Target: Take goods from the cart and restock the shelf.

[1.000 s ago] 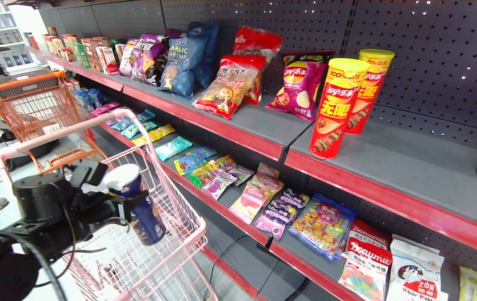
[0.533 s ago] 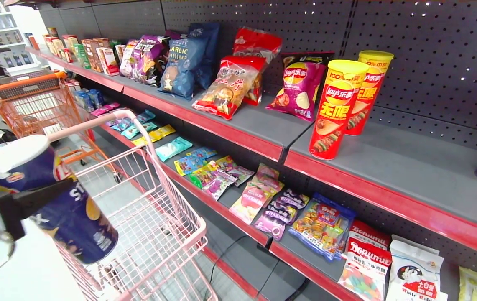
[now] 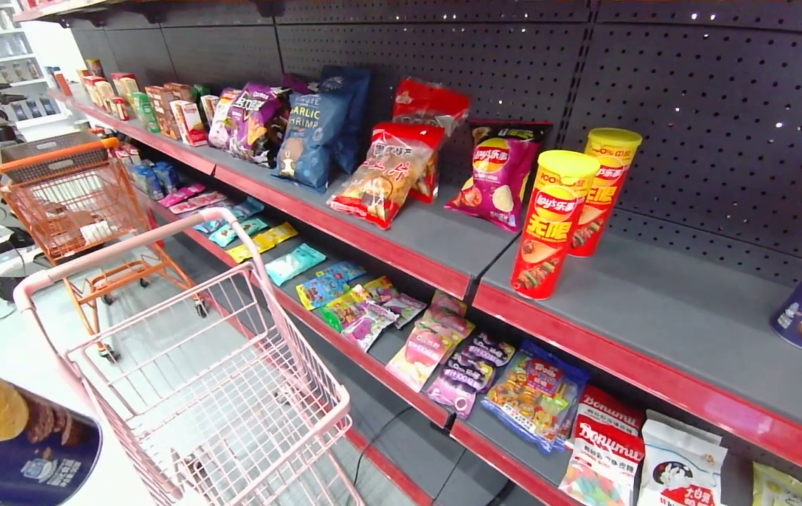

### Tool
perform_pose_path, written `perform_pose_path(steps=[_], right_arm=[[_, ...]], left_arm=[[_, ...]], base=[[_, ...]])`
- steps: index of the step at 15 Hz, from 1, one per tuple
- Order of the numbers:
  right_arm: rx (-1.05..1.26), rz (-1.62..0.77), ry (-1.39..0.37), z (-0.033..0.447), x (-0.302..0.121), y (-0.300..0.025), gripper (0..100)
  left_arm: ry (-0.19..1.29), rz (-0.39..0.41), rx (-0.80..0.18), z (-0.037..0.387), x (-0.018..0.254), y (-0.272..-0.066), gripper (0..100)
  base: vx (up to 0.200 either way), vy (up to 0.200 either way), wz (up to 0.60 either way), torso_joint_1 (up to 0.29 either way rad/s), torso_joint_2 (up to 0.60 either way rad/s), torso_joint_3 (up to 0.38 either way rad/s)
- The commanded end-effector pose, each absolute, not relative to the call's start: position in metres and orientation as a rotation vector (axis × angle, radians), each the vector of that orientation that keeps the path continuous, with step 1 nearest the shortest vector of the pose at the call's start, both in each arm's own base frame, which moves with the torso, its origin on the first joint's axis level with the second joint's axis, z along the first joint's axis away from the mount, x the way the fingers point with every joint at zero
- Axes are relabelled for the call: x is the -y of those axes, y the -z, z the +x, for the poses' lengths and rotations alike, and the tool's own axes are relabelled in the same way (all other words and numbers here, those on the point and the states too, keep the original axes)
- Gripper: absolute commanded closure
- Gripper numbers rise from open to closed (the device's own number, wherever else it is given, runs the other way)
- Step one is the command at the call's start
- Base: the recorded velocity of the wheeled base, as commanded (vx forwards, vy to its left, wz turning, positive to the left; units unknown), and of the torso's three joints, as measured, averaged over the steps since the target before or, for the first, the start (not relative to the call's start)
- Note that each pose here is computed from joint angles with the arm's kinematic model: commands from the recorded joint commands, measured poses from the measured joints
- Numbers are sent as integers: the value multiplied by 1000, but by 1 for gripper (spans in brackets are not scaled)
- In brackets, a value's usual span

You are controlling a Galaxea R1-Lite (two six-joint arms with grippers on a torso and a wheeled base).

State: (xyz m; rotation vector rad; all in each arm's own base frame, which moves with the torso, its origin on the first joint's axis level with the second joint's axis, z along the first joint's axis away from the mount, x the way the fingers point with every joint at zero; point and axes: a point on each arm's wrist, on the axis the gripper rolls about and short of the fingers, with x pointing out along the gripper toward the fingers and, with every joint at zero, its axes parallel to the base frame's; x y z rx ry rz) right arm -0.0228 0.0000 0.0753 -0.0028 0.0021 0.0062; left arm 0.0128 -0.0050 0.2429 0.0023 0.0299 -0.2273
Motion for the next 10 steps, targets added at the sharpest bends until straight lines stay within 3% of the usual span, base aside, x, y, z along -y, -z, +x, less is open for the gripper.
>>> perform_pose_path(steps=[1,4,7,10], right_arm=[[-2,-3,-8,-23,0,-75,0],[0,-3,-8,-23,0,-76,0],[-2,-3,-8,-23,0,-75,0],[-2,-3,-8,-23,0,-75,0]], left_arm=[[227,12,-27,10,5,-238,100],[218,22,-35,11,5,-236,100],[115,64,-38,12,3,-236,100],[155,72,-33,11,3,-236,100]], base=[[0,0,0,168,-388,-227],[0,0,0,168,-377,-214],[0,0,0,167,-364,-203],[0,0,0,155,-349,-189]])
